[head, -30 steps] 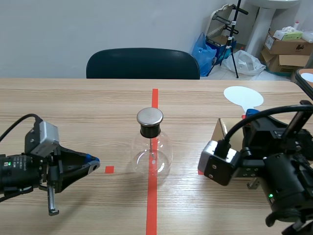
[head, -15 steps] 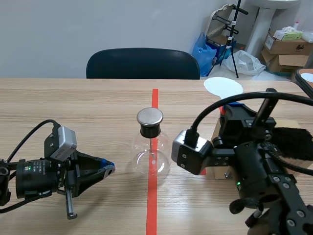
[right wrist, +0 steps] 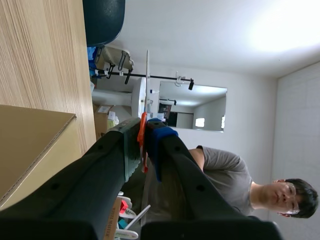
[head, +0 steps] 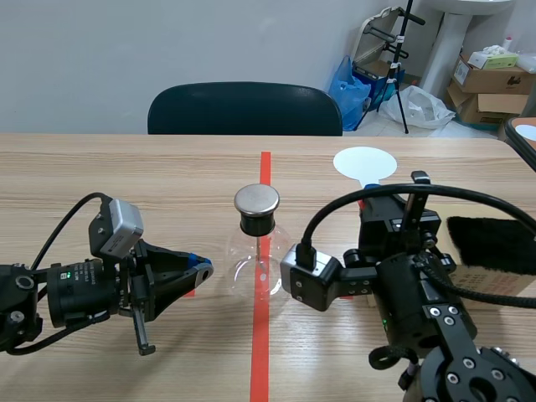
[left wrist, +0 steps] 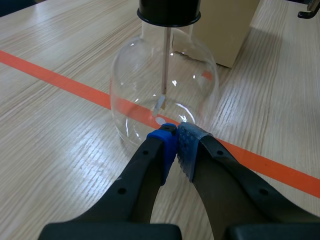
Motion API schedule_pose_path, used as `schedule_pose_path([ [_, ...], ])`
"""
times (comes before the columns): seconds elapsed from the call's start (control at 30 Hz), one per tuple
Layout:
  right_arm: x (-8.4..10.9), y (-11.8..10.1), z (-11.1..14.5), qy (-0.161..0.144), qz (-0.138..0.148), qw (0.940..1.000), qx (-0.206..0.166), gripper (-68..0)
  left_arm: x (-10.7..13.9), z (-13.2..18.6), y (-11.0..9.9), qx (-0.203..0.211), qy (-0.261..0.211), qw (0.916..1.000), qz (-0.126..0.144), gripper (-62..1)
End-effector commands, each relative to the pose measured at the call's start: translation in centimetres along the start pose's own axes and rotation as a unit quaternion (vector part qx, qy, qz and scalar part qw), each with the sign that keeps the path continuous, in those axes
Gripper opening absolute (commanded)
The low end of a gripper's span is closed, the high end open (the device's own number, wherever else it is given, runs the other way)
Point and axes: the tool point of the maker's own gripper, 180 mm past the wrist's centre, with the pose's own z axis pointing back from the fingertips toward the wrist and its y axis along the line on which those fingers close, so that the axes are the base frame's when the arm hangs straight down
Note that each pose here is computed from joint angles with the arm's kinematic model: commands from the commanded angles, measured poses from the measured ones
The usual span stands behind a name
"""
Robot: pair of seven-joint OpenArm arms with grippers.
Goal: Do the electroscope experiment
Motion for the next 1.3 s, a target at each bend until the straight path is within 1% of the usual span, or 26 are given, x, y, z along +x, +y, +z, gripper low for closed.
schedule_pose_path([
  [0.0, 0.0, -1.47, -0.53, 0.002, -0.001, 0.9996, -0.027, -66.4, 1.35, -0.2, 0.66, 0.004, -0.019, 0.9998, -0.008, -56.7],
  [0.5, 0.56, -1.42, -0.39, -0.011, 0.0, 0.9996, -0.027, -66.4, 1.14, -0.2, 0.58, 0.002, -0.013, 0.9999, -0.01, -56.7],
  [1.27, 0.54, -1.41, -0.4, -0.01, 0.0, 0.9996, -0.027, -66.4, 0.93, -0.2, 0.57, 0.002, -0.008, 0.9999, -0.01, -56.7],
])
